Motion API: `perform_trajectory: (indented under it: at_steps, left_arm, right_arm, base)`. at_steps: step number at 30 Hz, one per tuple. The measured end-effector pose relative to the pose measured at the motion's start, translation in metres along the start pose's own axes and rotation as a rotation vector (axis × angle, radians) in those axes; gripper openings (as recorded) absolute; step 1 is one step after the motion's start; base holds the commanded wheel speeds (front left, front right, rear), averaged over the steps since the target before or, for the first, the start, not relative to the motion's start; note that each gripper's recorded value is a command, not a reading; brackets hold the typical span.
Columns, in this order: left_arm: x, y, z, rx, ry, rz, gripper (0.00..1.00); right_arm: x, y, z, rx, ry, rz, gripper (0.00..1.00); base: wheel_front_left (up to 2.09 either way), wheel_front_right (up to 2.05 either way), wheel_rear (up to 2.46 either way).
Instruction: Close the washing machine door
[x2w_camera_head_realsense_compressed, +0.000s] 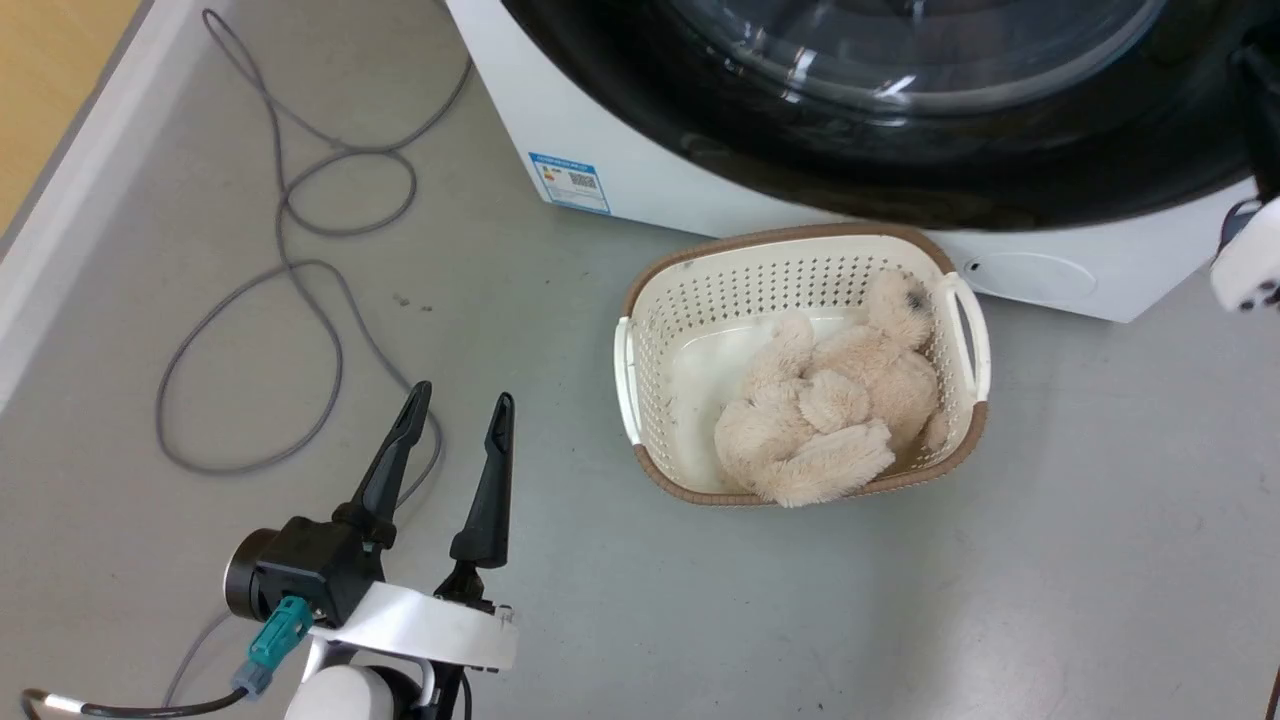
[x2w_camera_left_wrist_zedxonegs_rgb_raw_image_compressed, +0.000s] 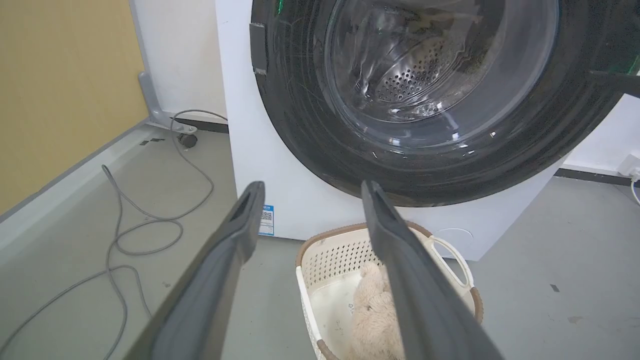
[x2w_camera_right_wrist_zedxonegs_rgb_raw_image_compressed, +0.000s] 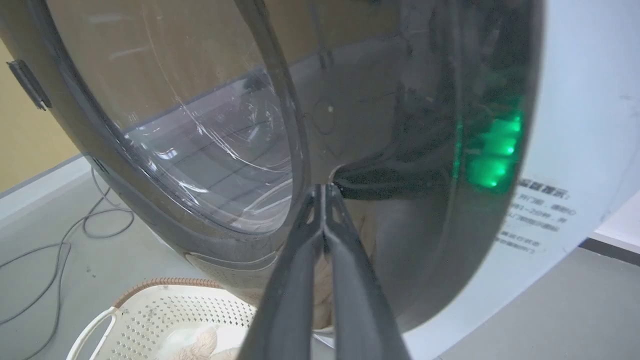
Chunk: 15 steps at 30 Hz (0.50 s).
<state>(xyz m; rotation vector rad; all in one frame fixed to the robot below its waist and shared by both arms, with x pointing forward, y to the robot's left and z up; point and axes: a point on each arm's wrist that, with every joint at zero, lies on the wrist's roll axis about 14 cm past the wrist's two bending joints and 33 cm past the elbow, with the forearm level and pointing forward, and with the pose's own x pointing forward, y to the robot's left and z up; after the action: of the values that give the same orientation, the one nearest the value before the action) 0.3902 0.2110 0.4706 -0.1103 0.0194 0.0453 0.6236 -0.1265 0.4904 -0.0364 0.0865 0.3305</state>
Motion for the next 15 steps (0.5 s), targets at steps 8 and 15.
perform_trajectory:
  at_steps: [8, 15]
  left_arm:
    - [0.000, 0.003, -0.002, -0.004, 0.008, 0.010, 1.00]
    - [0.001, 0.002, -0.003, -0.006, 0.008, 0.009, 1.00]
  right_arm:
    - [0.014, -0.016, -0.004, 0.080, 0.018, -0.077, 0.00]
    - [0.016, -0.016, -0.006, 0.099, 0.017, -0.092, 0.00]
  base:
    - [0.00, 0.00, 0.00]
    - [0.00, 0.00, 0.00]
